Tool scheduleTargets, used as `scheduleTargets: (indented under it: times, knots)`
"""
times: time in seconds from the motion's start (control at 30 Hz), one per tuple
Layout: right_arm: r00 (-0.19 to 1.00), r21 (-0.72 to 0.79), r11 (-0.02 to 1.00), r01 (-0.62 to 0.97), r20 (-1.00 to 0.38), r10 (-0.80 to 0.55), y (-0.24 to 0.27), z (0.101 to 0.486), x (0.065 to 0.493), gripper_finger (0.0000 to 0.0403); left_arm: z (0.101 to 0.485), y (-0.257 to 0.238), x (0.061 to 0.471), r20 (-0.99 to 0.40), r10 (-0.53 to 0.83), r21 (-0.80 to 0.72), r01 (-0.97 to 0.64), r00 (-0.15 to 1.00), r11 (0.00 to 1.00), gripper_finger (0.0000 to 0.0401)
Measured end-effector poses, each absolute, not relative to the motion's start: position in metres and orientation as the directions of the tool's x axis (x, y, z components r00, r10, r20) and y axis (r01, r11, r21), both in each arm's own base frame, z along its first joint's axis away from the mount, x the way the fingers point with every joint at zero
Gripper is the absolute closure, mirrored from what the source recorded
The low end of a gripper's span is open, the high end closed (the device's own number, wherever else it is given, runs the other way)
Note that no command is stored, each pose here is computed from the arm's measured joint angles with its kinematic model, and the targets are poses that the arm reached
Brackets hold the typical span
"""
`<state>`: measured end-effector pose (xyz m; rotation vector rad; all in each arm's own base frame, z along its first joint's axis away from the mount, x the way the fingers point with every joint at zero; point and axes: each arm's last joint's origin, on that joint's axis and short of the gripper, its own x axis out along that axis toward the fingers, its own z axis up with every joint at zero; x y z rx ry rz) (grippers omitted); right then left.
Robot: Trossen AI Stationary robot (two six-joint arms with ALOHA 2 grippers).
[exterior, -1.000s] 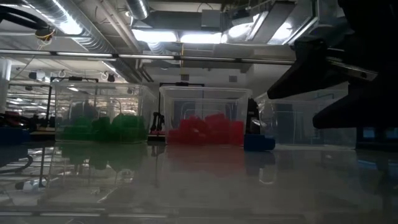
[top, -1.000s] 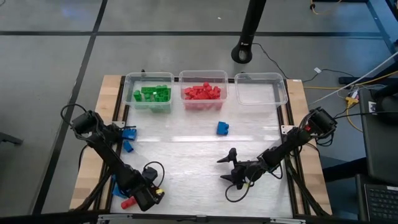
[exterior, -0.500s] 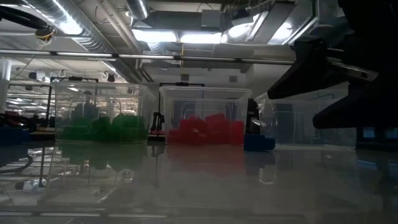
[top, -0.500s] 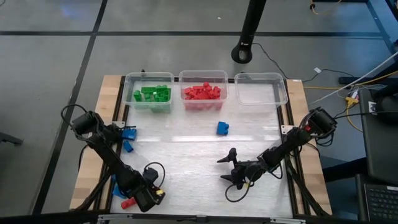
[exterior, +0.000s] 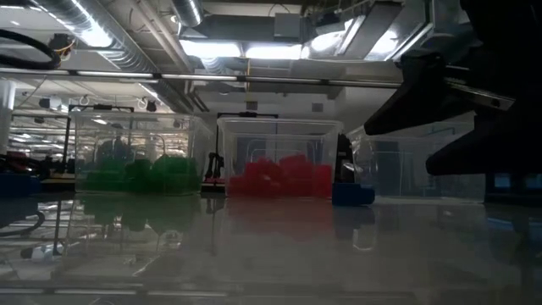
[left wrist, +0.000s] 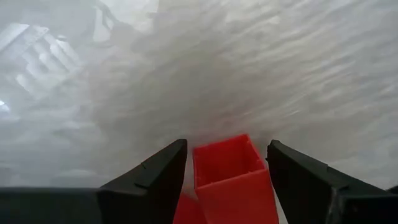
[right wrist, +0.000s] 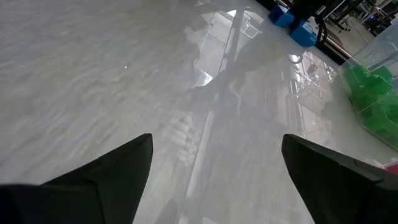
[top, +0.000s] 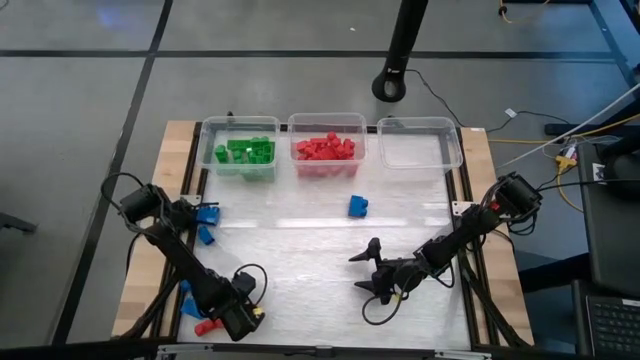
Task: Sort blocks
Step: Put the red game piece into the middle transparent bin
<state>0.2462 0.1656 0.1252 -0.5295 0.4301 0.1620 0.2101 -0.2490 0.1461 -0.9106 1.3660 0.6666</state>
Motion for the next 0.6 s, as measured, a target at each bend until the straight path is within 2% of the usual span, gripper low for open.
scheduleTargets:
  times: [0.13, 0.4, 0.6]
  knots:
    - [0.899, -0.453, 0.853, -0.258, -0.437, 0.040, 0.1656, 0.1253, 0.2462, 0.0047, 0.1449, -0.2471, 0.2123, -0.989, -0.105, -0.148, -0.831, 0.108, 0.536, 0.0206]
    - [0.899, -0.453, 0.853, -0.258, -0.436, 0.040, 0.1656, 0.1253, 0.2463, 0.0047, 0.1443, -0.2458, 0.2124, -0.990, -0.098, -0.139, -0.806, 0.101, 0.575, 0.0281]
    - [0.899, -0.454, 0.853, -0.258, -0.436, 0.040, 0.1656, 0.1253, 0.2463, 0.0047, 0.1450, -0.2422, 0.2180, -0.990, -0.094, -0.139, -0.786, 0.102, 0.602, 0.0282]
